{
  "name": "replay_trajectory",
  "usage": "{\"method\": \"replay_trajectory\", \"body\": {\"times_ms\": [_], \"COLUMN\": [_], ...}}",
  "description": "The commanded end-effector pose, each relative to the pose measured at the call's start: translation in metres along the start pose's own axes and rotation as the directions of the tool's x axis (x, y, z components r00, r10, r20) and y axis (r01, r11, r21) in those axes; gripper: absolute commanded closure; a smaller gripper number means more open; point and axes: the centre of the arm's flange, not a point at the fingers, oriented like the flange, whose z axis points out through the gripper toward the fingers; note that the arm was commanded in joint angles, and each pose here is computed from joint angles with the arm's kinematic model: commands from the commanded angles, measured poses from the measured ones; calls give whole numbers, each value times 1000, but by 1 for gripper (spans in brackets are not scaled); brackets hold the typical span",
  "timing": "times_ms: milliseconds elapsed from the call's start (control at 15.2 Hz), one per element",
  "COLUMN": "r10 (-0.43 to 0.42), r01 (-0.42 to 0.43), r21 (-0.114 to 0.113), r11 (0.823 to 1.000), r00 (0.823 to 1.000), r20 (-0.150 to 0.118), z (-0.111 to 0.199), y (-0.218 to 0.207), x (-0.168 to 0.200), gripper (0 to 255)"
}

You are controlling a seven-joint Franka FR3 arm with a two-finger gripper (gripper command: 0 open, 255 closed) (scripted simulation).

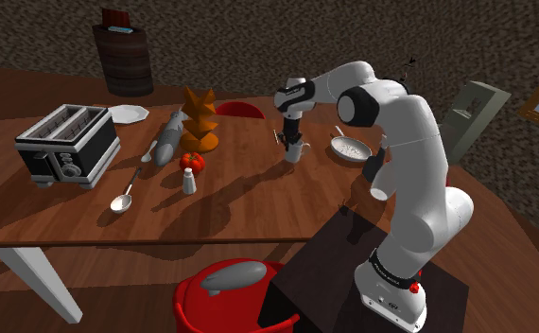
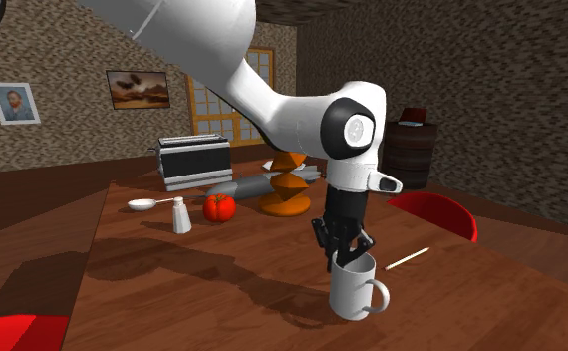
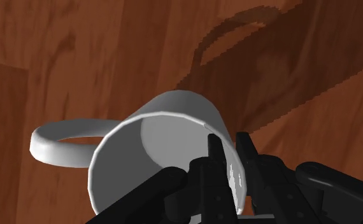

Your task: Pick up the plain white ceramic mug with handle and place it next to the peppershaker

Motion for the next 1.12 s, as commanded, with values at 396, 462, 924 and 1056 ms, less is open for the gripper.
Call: {"method": "replay_trajectory", "body": {"times_ms": [396, 462, 924, 1056], "r10": [0, 0, 0, 0], "r01": [0, 0, 0, 0], "r21": [0, 0, 0, 0], "r11": [1000, 1000, 1000, 1000], "r00": [1000, 1000, 1000, 1000], "r20": [0, 0, 0, 0], "z": [-41, -46, -82, -93], "y": [1, 1, 2, 2], "x": [-7, -8, -14, -16], "gripper": [255, 255, 255, 255]}}
